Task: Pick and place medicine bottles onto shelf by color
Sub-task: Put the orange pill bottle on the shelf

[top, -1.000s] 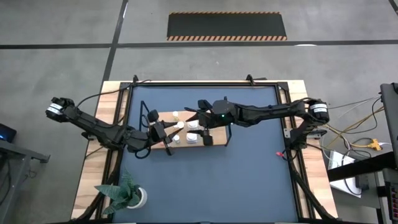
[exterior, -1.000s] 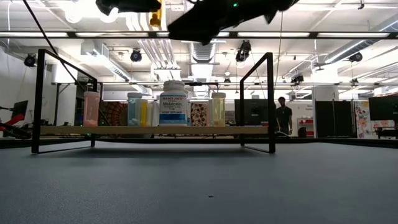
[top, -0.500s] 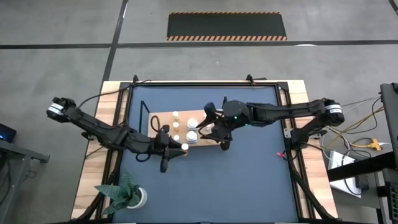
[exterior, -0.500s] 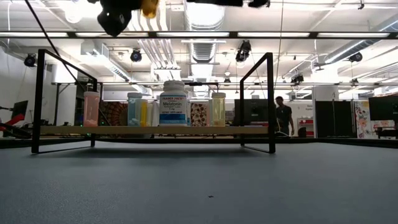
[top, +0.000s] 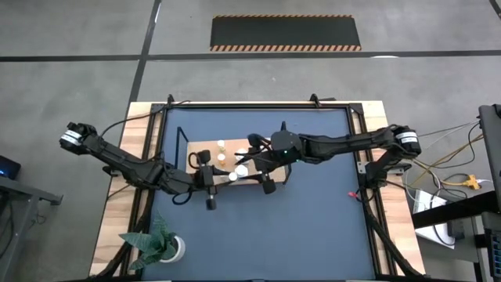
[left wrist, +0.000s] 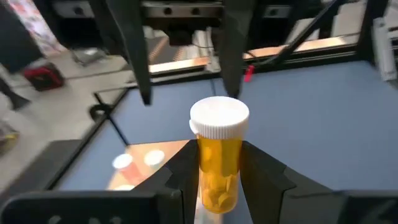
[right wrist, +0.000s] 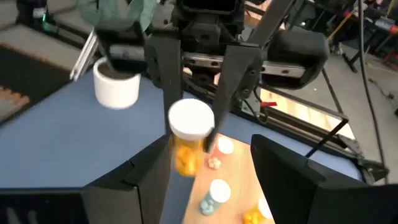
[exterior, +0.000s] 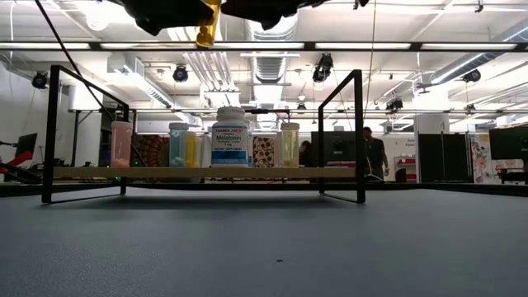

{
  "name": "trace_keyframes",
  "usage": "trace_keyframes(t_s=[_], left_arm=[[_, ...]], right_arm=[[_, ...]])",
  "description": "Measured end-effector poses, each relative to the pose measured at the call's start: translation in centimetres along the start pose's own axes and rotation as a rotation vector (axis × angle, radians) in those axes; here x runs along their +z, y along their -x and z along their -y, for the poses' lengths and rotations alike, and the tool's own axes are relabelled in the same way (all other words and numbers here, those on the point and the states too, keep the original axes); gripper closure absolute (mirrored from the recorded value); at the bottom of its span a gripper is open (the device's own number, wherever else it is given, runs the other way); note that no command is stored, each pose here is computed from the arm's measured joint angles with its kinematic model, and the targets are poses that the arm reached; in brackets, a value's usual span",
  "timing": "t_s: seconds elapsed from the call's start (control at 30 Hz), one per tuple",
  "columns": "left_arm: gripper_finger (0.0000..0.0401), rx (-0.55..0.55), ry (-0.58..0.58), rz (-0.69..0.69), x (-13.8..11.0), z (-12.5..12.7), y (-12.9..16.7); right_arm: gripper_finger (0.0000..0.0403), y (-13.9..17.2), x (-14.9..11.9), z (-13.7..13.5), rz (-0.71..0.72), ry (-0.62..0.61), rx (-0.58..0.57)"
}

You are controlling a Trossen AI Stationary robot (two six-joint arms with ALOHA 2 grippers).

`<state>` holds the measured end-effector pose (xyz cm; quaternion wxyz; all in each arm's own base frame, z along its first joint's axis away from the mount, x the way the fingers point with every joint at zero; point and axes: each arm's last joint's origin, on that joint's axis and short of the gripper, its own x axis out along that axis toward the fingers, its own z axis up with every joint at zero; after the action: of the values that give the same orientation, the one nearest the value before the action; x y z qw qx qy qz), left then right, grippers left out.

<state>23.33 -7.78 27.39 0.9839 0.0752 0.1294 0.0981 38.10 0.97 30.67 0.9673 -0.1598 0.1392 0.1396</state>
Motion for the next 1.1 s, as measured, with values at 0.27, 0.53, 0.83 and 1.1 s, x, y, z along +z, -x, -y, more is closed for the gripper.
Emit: trace_keyframes(t_s=[0.27,0.53,0.83,1.1], left_arm=[[0.0317,0.080,-0.048,0.003,0.1,-0.3,0.0],[0.0317,0.108,-0.039,0.007,0.2,-0.4,0.1],[0.0317,0.111,-0.039,0.005,0.1,-0.4,0.1],[0.0317,0.118,-0.038,0.005,0.2,-0.4,0.1]], right_arm=[[0.0193,-1.0,-0.3,0.3,0.034,-0.048,-0.057],[0.0193,-1.8,-0.7,0.4,0.036,-0.037,-0.080],[0.0199,-1.8,-0.7,0.4,0.046,-0.035,-0.084],[0.0262,-1.9,-0.8,0.4,0.043,-0.036,-0.081]])
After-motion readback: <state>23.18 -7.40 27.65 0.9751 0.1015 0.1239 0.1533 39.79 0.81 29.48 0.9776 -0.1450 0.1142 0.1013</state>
